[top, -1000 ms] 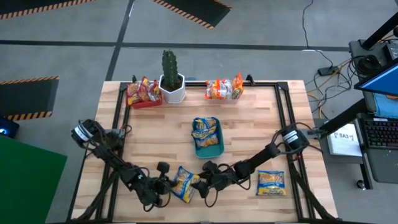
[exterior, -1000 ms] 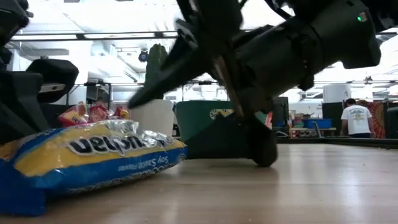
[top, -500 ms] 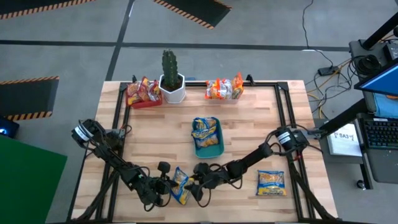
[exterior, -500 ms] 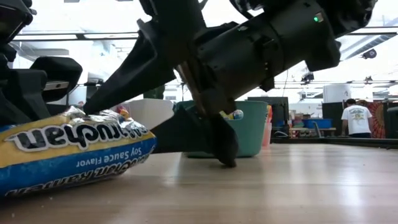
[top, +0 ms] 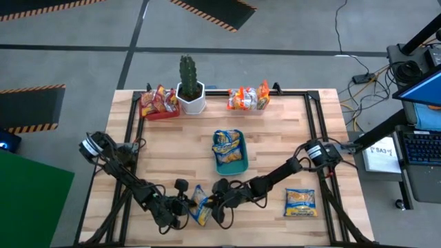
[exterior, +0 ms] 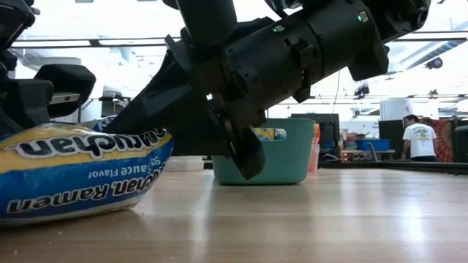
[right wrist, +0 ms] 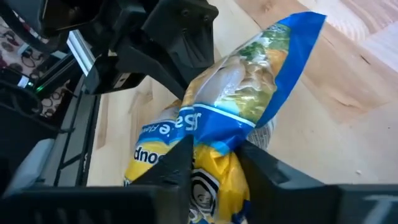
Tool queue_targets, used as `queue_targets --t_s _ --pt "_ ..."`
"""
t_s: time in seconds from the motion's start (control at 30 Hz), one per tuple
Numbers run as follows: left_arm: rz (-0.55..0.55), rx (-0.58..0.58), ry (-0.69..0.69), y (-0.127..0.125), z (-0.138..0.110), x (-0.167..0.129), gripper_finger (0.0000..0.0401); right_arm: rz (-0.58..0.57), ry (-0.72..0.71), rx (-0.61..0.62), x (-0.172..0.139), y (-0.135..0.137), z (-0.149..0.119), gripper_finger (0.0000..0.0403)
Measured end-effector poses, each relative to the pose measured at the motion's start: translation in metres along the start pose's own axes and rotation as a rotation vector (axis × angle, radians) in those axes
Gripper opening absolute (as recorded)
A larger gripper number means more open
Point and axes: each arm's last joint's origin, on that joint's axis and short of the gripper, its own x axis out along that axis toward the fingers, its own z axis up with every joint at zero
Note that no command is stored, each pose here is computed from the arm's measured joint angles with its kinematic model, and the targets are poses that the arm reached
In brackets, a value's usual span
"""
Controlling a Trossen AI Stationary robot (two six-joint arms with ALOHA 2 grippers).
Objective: Sort Maruchan noodles
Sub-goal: Put the blue noodle pack into the green bin
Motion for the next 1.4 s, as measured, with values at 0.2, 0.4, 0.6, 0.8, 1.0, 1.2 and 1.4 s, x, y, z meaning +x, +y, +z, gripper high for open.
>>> queue_targets --t_s 0.2,0.4,0.6,0.8,1.0,1.2,1.4 --pt "0.004 0.017 0.016 0.005 0.004 -0.008 0.0 0.017 -0.013 -0.047 -0.006 0.006 0.008 0.0034" --pt "-0.011 0.008 -0.014 0.015 0.02 -0.03 0.0 0.028 -0.026 -0.12 -0.028 0.023 0.032 0.0032" --pt "-0.031 0.033 -0.129 0.034 0.045 -0.063 0.0 0.012 -0.038 -0.235 -0.069 0.042 0.069 0.0033" --pt "0.046 0.065 -0.256 0.057 0.066 -0.091 0.0 -0.101 -0.04 -0.426 -0.118 0.046 0.106 0.0033" --pt "0.093 0.116 -0.34 0.068 0.078 -0.1 0.0 -0.206 0.026 -0.6 -0.153 0.029 0.134 0.0033" --pt "0.138 0.139 -0.344 0.077 0.081 -0.095 0.0 -0.286 0.182 -0.842 -0.161 0.001 0.145 0.0033" --pt "0.174 0.117 -0.331 0.086 0.083 -0.089 0.0 -0.25 0.345 -0.889 -0.154 -0.026 0.142 0.0033"
